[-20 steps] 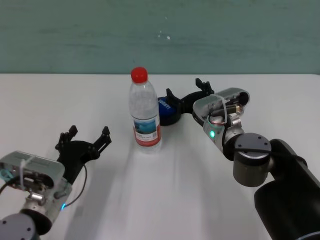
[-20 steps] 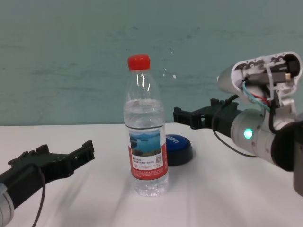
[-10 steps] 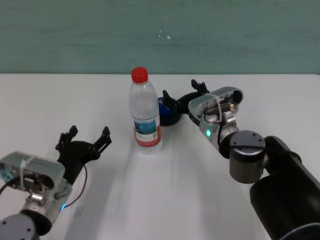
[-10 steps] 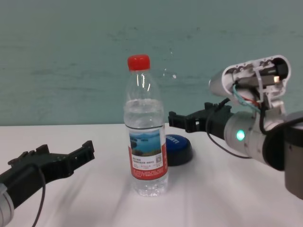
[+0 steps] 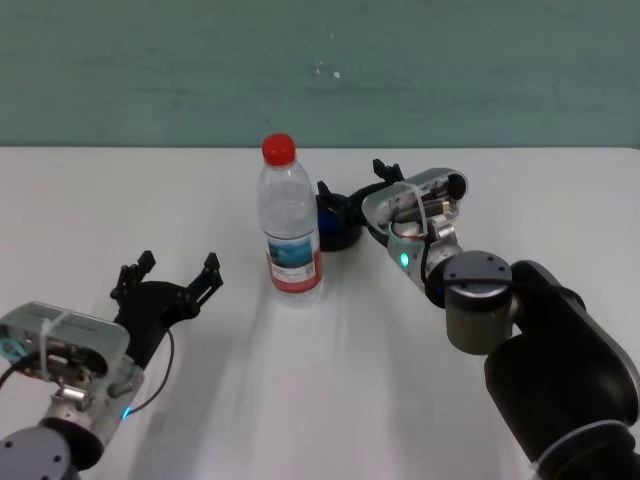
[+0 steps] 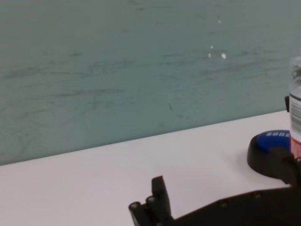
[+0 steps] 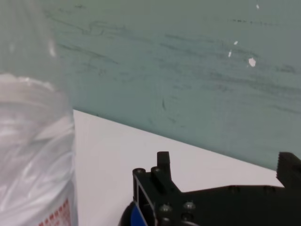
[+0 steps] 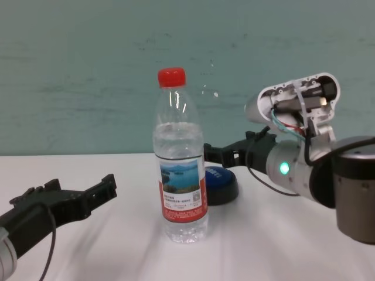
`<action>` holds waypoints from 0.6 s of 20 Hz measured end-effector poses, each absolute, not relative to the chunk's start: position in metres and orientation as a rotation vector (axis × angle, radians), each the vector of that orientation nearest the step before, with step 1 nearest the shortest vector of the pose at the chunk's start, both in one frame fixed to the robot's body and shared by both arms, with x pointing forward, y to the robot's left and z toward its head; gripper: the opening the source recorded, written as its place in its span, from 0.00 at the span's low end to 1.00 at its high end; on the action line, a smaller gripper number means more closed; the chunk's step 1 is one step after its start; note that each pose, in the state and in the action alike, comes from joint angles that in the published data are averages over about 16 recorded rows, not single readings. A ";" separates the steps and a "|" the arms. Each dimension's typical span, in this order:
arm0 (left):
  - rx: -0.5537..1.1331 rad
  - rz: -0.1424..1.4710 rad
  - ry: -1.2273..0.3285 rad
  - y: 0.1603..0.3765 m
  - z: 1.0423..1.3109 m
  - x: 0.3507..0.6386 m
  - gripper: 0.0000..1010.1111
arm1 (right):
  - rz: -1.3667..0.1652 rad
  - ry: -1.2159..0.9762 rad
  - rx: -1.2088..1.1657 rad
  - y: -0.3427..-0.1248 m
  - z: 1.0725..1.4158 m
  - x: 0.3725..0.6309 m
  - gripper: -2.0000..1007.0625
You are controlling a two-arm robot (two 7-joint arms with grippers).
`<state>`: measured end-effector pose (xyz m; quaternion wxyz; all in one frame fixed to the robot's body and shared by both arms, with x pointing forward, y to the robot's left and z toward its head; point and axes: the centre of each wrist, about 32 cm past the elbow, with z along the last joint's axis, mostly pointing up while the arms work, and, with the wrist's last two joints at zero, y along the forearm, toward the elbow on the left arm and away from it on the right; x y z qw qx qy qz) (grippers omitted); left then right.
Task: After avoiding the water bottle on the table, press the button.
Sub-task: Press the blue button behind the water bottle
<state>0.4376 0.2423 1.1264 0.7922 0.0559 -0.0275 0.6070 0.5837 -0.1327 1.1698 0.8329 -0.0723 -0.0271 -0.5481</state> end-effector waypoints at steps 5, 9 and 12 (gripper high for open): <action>0.120 1.306 -0.059 0.242 1.126 0.438 0.99 | -1.159 -0.067 -0.174 -0.130 1.169 0.589 1.00; 0.120 1.306 -0.059 0.242 1.126 0.438 0.99 | -1.156 -0.076 -0.189 -0.128 1.168 0.592 1.00; 0.120 1.306 -0.059 0.242 1.126 0.438 0.99 | -1.154 -0.082 -0.201 -0.127 1.167 0.593 1.00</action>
